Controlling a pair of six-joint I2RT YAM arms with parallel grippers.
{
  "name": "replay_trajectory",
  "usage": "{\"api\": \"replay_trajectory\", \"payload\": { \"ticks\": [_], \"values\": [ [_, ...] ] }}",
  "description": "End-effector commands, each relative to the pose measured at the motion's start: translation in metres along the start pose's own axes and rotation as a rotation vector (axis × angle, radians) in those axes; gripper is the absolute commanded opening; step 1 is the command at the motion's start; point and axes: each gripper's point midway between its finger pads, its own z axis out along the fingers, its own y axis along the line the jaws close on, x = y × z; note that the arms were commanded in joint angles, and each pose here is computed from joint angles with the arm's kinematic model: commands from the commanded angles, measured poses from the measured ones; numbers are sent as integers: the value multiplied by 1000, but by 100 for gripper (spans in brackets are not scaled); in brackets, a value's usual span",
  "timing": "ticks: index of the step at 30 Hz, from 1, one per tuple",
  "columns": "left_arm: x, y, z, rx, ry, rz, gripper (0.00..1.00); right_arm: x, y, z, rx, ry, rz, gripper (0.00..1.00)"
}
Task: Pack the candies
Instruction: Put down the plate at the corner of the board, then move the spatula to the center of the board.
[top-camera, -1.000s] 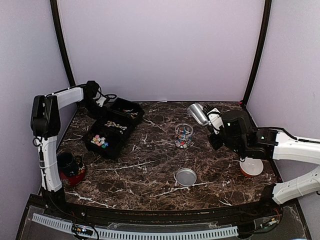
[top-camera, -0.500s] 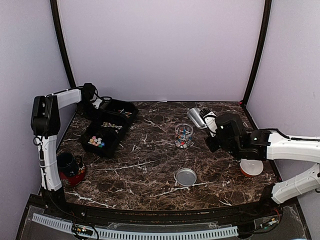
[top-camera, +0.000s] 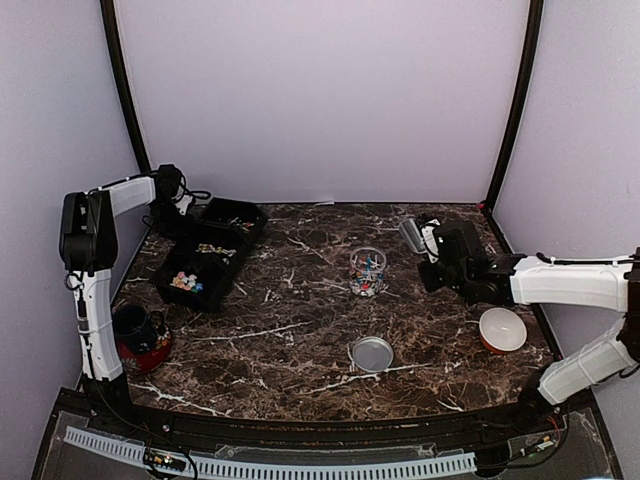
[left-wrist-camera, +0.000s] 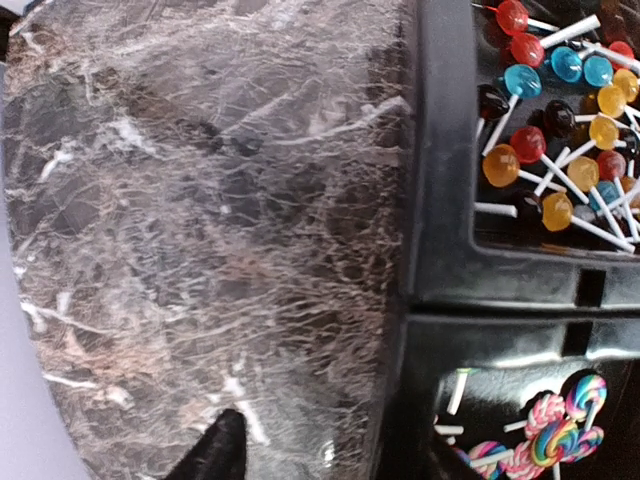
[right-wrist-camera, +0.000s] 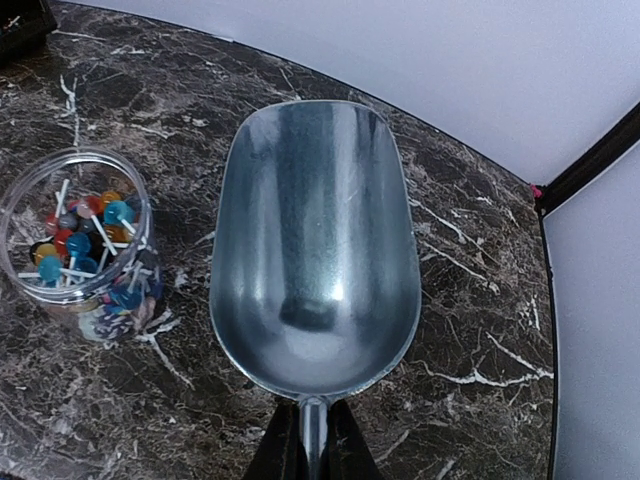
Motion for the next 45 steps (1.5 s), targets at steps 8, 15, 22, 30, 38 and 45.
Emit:
{"api": "replay_trajectory", "payload": {
  "ticks": [8,15,22,30,38,45],
  "values": [
    [-37,-31,-92,46,-180,-48,76,2,-13,47,-66,43,119,0],
    [-27,-126,-138,159,-265,52,80,22,-24,74,-76,105,166,0],
    [21,-187,-177,259,-313,127,84,41,-22,93,-103,173,195,0],
    [88,-204,-181,336,-318,160,99,56,-16,103,-140,266,210,6],
    [107,-200,-182,335,-364,193,99,72,-13,108,-140,333,198,10],
    [107,-200,-184,347,-391,186,99,77,-11,108,-142,361,198,15]
  ]
}}
